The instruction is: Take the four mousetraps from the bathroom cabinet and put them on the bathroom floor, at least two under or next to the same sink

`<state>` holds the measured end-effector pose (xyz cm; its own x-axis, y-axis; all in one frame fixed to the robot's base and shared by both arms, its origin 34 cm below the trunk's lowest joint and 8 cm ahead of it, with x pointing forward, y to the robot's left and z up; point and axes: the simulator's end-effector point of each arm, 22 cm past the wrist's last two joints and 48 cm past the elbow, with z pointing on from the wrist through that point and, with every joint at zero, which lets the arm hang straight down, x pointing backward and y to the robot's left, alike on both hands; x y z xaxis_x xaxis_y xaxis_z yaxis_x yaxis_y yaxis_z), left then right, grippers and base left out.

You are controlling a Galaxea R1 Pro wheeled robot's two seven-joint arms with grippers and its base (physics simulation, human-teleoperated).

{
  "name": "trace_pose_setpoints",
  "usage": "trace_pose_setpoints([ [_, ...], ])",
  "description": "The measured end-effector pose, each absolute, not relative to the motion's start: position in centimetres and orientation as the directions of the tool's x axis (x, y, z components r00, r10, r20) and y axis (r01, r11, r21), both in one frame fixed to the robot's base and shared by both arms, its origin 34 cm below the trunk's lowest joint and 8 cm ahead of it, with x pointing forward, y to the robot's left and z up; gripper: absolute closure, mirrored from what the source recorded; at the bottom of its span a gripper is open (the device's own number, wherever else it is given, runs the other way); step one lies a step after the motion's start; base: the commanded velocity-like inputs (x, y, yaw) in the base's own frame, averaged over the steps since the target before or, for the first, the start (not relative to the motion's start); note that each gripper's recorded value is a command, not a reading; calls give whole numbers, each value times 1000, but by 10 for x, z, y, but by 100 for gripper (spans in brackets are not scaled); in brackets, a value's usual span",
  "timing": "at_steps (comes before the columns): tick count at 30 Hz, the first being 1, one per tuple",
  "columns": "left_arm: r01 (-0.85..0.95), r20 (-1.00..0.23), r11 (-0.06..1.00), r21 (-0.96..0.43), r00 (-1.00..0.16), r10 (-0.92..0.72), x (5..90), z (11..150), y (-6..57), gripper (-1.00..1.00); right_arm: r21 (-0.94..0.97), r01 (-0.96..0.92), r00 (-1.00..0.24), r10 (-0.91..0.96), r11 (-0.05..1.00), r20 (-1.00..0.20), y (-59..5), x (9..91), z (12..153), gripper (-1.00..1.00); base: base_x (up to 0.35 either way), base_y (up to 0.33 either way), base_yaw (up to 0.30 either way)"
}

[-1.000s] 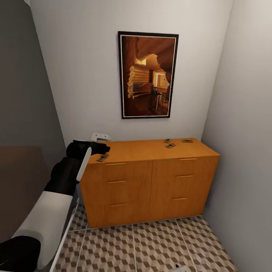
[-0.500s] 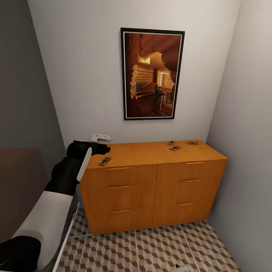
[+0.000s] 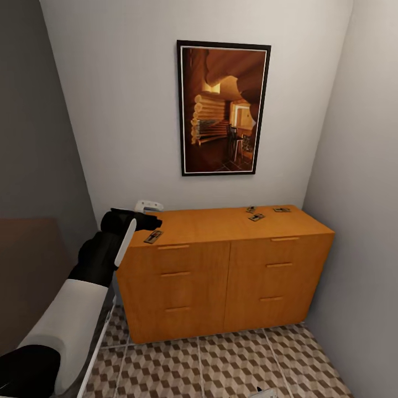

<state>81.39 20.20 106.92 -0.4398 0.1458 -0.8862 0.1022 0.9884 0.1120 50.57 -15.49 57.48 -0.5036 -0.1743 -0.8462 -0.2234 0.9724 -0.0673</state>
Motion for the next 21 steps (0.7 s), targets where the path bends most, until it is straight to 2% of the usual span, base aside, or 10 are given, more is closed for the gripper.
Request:
trace_pose_setpoints([
  [10, 109, -882, 988, 109, -449, 147, 814, 1065, 201, -100, -67, -223, -504, -174, 972, -846, -155, 506, 575, -100, 0, 0, 0],
  [21, 193, -886, 979, 63, -441, 144, 810, 1067, 183, -100, -67, -223, -505, -175, 972, -846, -155, 506, 575, -100, 0, 0, 0],
])
